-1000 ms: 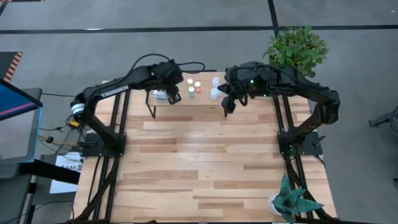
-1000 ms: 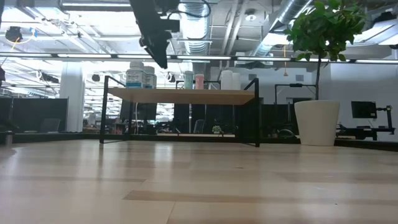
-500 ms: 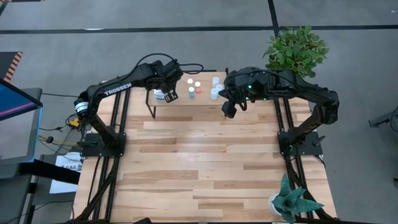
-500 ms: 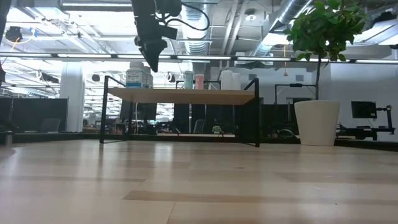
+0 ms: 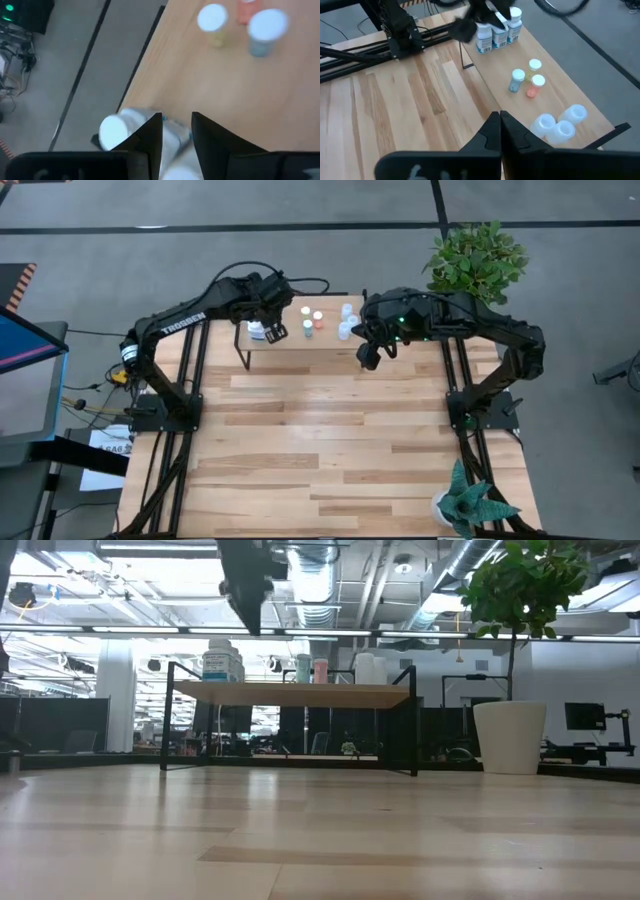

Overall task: Pick and place medicine bottles onto shelf by color
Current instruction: Return to Home Position

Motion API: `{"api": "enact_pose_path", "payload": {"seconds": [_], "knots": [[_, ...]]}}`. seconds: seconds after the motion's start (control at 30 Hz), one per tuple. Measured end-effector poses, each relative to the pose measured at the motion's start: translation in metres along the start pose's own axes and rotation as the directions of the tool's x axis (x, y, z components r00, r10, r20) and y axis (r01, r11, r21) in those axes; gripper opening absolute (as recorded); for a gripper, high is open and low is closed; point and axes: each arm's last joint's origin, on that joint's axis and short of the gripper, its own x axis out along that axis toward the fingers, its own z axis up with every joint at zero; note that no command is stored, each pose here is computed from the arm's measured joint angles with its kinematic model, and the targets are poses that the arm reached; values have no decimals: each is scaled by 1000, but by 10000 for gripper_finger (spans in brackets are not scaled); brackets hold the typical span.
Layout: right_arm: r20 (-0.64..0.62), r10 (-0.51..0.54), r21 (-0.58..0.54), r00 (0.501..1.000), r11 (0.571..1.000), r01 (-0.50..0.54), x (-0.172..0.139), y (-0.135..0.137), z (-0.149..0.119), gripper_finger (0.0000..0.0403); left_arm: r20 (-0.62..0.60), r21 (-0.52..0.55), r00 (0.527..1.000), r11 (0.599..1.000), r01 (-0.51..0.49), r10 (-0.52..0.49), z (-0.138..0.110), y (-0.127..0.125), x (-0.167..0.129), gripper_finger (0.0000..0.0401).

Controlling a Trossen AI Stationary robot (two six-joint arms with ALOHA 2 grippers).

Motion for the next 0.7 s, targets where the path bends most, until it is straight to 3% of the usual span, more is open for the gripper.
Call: {"api": "enact_pose_path", "payload": {"seconds": [0.1, 0.27, 0.43, 0.6, 0.7], "knots": [[-31, 2, -53, 1000, 999, -4, -3, 2, -4, 9, 4, -5, 998, 998, 61, -61, -2, 8, -26, 91], [-172, -5, -142, 985, 990, -20, -29, 4, -28, 9, 24, -34, 968, 967, 252, -251, -24, 16, -61, 91], [-204, 14, -189, 979, 981, -53, -55, 10, -70, 9, 99, -75, 958, 958, 278, -270, -60, 24, -110, 91], [-35, 201, -207, 979, 957, -204, -66, 15, -122, 9, 269, -88, 919, 942, 323, -289, -100, 31, -157, 91], [138, 318, -154, 938, 943, -297, -61, 10, -155, 9, 353, -125, 888, 925, 358, -296, -125, 28, -164, 91]]}}
